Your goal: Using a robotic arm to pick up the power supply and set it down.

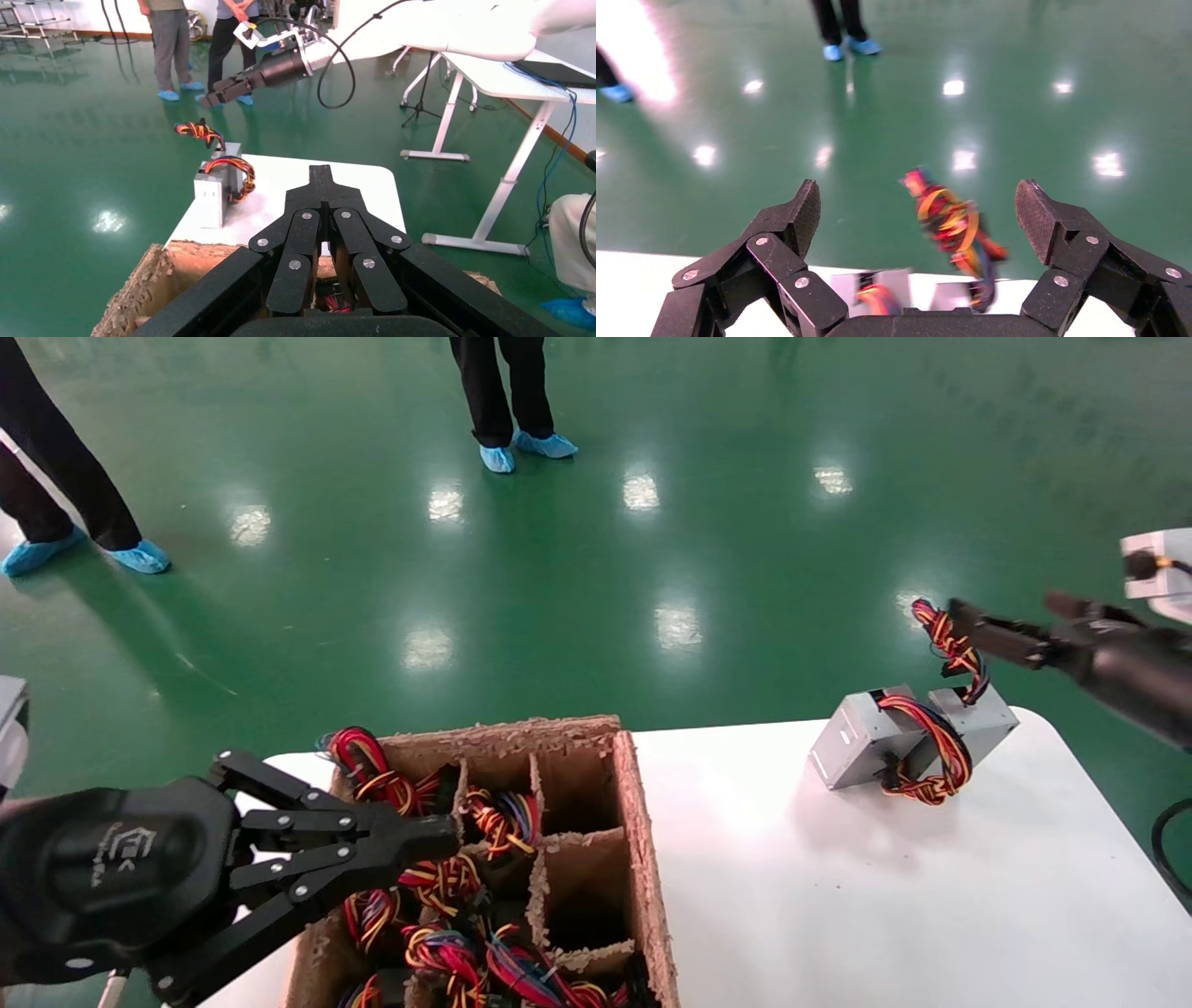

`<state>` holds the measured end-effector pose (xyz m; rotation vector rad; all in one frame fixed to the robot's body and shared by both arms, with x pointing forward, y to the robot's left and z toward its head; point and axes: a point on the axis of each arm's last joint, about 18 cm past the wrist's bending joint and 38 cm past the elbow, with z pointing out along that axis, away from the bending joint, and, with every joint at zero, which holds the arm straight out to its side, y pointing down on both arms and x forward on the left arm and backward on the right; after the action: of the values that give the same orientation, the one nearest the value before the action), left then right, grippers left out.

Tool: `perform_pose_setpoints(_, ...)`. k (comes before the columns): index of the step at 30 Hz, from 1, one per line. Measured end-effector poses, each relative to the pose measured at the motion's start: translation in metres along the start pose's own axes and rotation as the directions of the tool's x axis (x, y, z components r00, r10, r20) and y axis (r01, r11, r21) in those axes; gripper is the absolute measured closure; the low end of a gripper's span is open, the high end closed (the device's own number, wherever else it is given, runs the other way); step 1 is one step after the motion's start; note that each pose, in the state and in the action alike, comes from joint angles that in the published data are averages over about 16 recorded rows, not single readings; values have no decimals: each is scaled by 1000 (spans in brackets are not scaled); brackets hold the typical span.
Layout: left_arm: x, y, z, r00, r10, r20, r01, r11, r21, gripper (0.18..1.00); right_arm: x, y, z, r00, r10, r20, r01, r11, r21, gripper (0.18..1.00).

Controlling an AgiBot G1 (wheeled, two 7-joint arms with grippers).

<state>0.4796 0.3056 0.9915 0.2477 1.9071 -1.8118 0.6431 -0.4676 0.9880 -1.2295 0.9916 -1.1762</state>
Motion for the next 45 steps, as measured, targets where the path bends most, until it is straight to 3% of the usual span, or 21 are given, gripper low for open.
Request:
perform_pose_setpoints(11,0,0,0,1000,0,0,0,1000,0,993,-41,1,-7,978,-19,206,26,999,-34,178)
perform_pose_setpoints(22,0,0,0,1000,0,0,0,1000,0,985,-85,-3,-25,901,-59,430,74,997,-18,178)
perform_pose_setpoints(33,0,0,0,1000,0,0,0,1000,0,916,-126,-11,-53,764,-128,632,123,991,53,178)
perform_pose_setpoints(45,0,0,0,1000,0,0,0,1000,0,712,-163,-21,-93,559,-238,794,151,971,185,178)
